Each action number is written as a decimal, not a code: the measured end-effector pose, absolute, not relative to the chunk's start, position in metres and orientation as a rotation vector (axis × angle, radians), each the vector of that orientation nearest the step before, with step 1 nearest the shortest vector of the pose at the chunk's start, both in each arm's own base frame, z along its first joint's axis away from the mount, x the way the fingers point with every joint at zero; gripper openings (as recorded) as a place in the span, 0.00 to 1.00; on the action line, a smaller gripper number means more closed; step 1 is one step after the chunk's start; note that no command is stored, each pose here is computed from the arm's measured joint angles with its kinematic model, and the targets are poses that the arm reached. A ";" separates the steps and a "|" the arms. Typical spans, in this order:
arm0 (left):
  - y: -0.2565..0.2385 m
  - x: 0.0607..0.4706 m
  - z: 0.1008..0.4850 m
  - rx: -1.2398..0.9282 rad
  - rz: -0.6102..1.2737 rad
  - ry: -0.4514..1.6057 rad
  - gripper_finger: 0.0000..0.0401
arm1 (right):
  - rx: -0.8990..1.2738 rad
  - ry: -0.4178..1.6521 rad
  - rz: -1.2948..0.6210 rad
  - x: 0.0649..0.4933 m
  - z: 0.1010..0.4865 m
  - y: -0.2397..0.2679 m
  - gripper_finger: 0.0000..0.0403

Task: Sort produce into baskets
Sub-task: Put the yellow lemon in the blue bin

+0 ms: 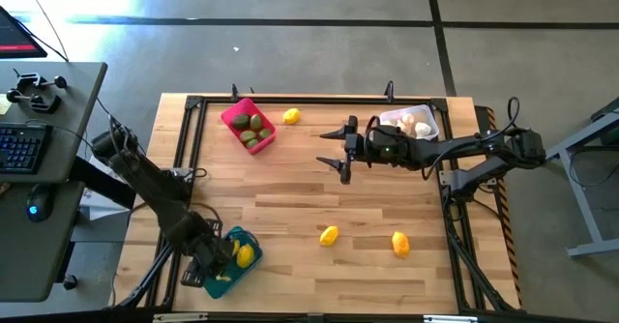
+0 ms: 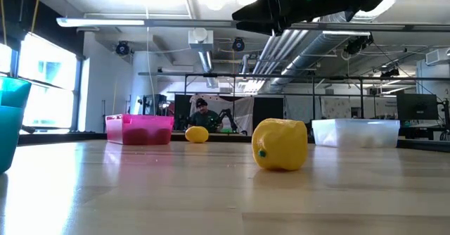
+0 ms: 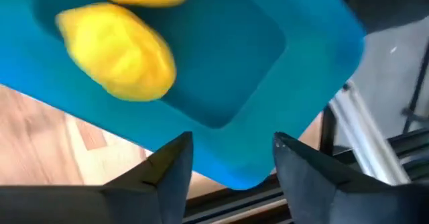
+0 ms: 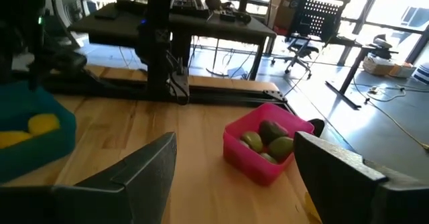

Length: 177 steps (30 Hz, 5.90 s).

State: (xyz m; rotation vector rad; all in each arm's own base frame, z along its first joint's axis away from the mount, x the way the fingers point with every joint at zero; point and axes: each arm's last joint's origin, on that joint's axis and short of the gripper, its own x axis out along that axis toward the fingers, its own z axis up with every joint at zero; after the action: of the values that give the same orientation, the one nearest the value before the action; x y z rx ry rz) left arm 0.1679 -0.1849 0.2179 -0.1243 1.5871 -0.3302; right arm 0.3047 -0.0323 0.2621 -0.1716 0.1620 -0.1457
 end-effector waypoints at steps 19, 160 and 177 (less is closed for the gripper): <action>-0.040 0.230 0.208 -0.068 -0.222 0.993 0.01 | -0.180 0.458 -0.117 0.297 0.235 -0.027 0.31; 0.025 0.268 0.239 -0.087 0.014 0.091 0.66 | -0.118 0.113 -0.164 0.327 0.287 0.008 0.31; 0.025 0.296 0.242 -0.037 -0.094 0.084 0.62 | -0.111 0.086 -0.119 0.327 0.289 0.008 0.30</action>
State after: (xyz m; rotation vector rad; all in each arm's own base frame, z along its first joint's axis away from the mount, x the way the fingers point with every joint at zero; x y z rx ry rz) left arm 0.2962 0.0251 0.2425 -0.0371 0.0843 -0.0940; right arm 0.3275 0.0085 0.2890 -0.1113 0.0856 -0.1186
